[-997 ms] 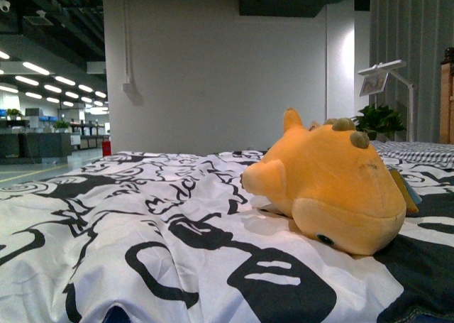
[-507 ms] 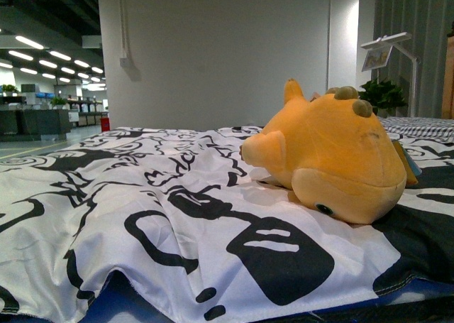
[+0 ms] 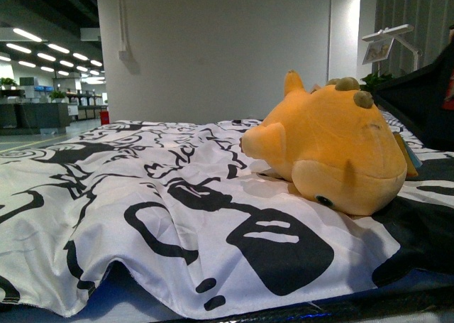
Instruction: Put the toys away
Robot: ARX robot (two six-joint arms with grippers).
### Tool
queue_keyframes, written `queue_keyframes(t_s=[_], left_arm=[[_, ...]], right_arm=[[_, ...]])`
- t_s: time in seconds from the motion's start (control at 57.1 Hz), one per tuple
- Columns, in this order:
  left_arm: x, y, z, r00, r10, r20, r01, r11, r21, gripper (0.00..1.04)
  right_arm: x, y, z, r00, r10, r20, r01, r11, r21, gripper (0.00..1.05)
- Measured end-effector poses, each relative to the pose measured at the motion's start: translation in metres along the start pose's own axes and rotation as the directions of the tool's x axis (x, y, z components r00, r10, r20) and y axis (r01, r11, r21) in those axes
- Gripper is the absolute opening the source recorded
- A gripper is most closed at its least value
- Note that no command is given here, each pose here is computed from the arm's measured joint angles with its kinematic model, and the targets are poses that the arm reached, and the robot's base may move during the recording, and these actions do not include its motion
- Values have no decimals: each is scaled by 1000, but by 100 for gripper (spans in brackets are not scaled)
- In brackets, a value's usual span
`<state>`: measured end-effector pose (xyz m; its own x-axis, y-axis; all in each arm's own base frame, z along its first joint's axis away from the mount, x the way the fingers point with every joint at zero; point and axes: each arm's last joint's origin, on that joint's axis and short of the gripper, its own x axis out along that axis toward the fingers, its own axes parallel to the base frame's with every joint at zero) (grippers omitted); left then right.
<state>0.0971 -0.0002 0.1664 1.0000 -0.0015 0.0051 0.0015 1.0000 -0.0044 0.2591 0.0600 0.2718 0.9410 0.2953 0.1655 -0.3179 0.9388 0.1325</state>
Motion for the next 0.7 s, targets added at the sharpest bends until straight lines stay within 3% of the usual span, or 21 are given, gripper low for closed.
queue_keyframes(t_s=[0.315, 0.7], left_arm=[[0, 0, 0, 1000, 0, 0, 0, 1000, 0, 99], [0, 0, 0, 1000, 0, 0, 0, 1000, 0, 99]], right_arm=[[22, 30, -4, 998, 51, 36, -49, 997, -54, 103], [42, 48, -9, 994, 54, 91, -39, 987, -156, 103]])
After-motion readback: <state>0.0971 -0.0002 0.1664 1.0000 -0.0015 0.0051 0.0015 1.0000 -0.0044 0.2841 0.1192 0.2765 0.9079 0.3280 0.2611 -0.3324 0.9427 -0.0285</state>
